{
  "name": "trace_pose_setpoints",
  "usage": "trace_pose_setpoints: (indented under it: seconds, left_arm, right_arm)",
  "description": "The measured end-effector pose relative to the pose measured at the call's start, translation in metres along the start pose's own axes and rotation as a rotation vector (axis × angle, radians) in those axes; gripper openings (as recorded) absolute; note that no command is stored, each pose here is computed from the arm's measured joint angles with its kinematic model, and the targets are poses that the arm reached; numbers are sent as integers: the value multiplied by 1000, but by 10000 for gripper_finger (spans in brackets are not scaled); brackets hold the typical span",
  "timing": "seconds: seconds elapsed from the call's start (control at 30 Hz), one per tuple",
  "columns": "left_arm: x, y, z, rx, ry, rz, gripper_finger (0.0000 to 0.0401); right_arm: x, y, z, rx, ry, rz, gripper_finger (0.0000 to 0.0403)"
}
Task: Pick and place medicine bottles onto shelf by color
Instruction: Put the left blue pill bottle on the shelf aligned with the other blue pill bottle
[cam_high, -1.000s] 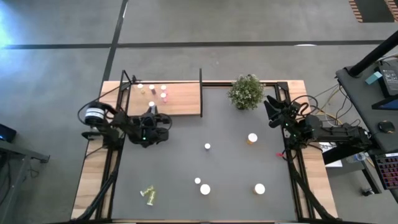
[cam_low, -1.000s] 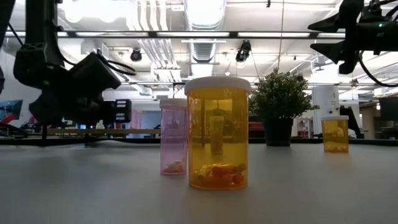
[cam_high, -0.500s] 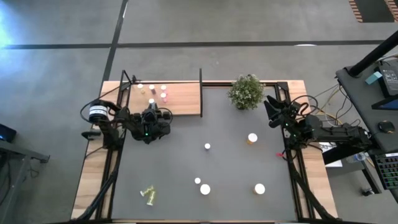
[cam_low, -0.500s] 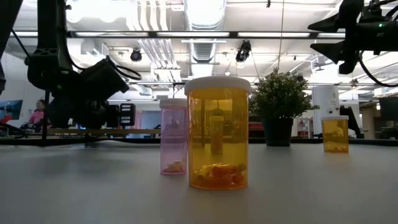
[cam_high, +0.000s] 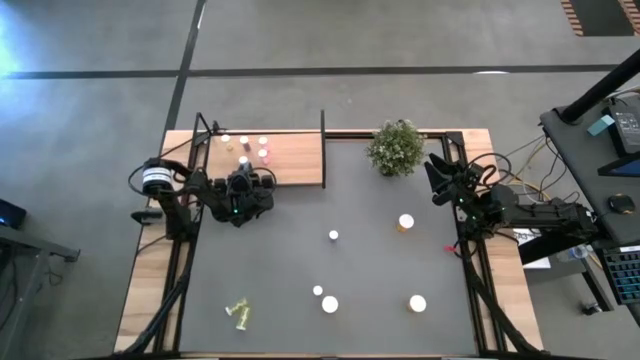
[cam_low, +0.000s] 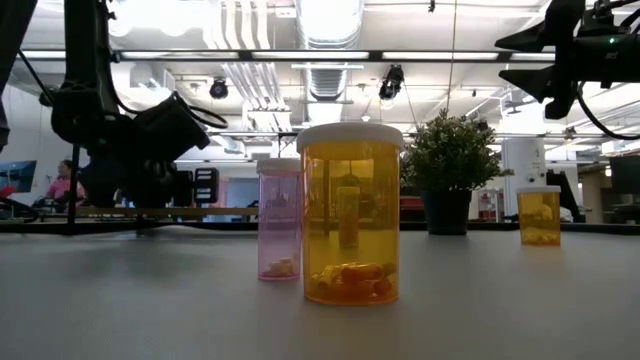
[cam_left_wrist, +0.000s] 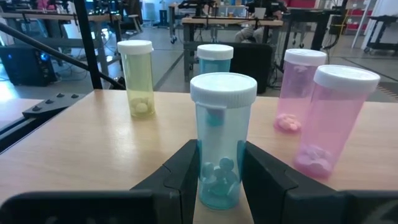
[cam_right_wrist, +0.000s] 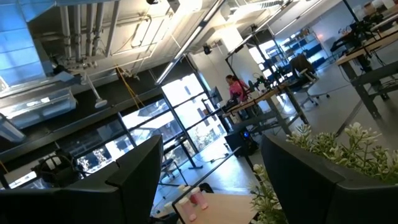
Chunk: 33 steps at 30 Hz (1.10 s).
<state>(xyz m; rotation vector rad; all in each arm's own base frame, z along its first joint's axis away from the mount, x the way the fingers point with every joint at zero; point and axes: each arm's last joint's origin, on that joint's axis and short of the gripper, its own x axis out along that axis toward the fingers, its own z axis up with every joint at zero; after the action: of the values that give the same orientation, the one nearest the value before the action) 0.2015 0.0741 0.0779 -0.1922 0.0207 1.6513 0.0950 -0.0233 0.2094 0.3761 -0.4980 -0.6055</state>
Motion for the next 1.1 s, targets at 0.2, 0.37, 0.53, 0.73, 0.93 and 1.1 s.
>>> trace_pose_setpoints:
  seconds: [0.2,0.37,0.53,0.73,0.93,1.1]
  left_arm:
    - [3,1,0,21,11,5,89]
    - [6,1,0,21,18,10,89]
    - [9,2,1,19,31,13,89]
    - [13,2,0,27,71,-8,89]
    - [17,0,2,29,75,-4,89]
    - [21,1,2,30,100,-9,89]
  right_arm:
    - [0,0,0,0,0,0,260]
    - [0,0,0,0,0,0,260]
    - [0,0,0,0,0,0,260]
    - [0,0,0,0,0,-1,260]
    - [0,0,0,0,0,0,260]
    - [0,0,0,0,0,0,260]
